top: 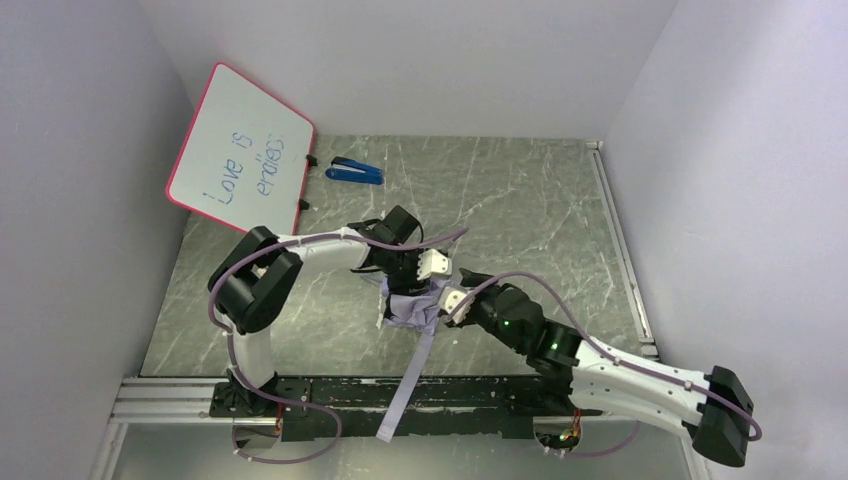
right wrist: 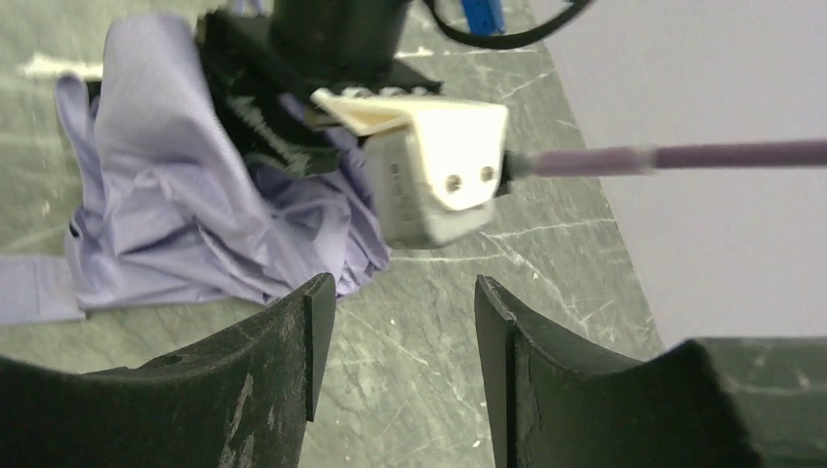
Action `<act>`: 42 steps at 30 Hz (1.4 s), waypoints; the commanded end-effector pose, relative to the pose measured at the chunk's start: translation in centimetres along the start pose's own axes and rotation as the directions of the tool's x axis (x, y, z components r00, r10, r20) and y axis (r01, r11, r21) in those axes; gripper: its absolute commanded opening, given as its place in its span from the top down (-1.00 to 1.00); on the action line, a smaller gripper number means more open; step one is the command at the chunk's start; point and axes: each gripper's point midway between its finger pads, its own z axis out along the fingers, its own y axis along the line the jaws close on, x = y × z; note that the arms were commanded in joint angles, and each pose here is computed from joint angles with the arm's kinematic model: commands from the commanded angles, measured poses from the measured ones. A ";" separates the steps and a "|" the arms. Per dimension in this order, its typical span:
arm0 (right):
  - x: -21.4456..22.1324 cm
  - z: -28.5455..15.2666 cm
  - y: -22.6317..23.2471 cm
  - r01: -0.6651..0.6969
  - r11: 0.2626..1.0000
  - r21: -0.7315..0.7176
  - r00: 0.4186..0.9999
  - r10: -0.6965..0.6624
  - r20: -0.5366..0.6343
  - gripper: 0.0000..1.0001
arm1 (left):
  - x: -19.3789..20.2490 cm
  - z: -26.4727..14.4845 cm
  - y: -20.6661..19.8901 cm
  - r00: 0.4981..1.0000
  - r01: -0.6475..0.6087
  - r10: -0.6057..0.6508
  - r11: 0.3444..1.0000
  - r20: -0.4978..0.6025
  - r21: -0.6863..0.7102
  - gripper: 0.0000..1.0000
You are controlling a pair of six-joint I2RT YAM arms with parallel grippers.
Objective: Put away the umbrella
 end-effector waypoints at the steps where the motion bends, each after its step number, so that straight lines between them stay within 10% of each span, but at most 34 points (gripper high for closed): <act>1: -1.7 -1.3 -2.6 -0.233 0.966 0.111 0.972 0.227 0.068 -0.14 | 6.4 0.6 0.1 0.977 -0.004 -0.010 0.998 -0.215 -0.061 0.71; 10: -2.1 -2.1 -4.1 -0.738 0.629 0.242 0.662 0.745 0.081 -0.04 | 6.3 -0.4 2.0 0.983 0.016 -0.043 0.989 -0.181 -0.145 0.75; 20: 2.6 -1.2 1.0 -0.867 0.229 0.442 0.245 0.969 -0.021 -0.04 | 6.7 -0.9 3.8 0.974 0.095 -0.137 0.969 -0.178 -0.226 0.79; 26: 2.0 1.6 4.2 -0.931 0.170 0.323 0.174 0.985 -0.016 -0.21 | 6.4 -0.8 3.9 0.968 0.140 -0.181 0.964 -0.172 -0.228 0.80; 42: 3.9 4.9 8.5 -0.909 0.260 0.325 0.226 0.964 -0.140 -0.04 | 7.1 -0.3 3.8 0.951 0.188 -0.234 0.956 -0.201 -0.224 0.81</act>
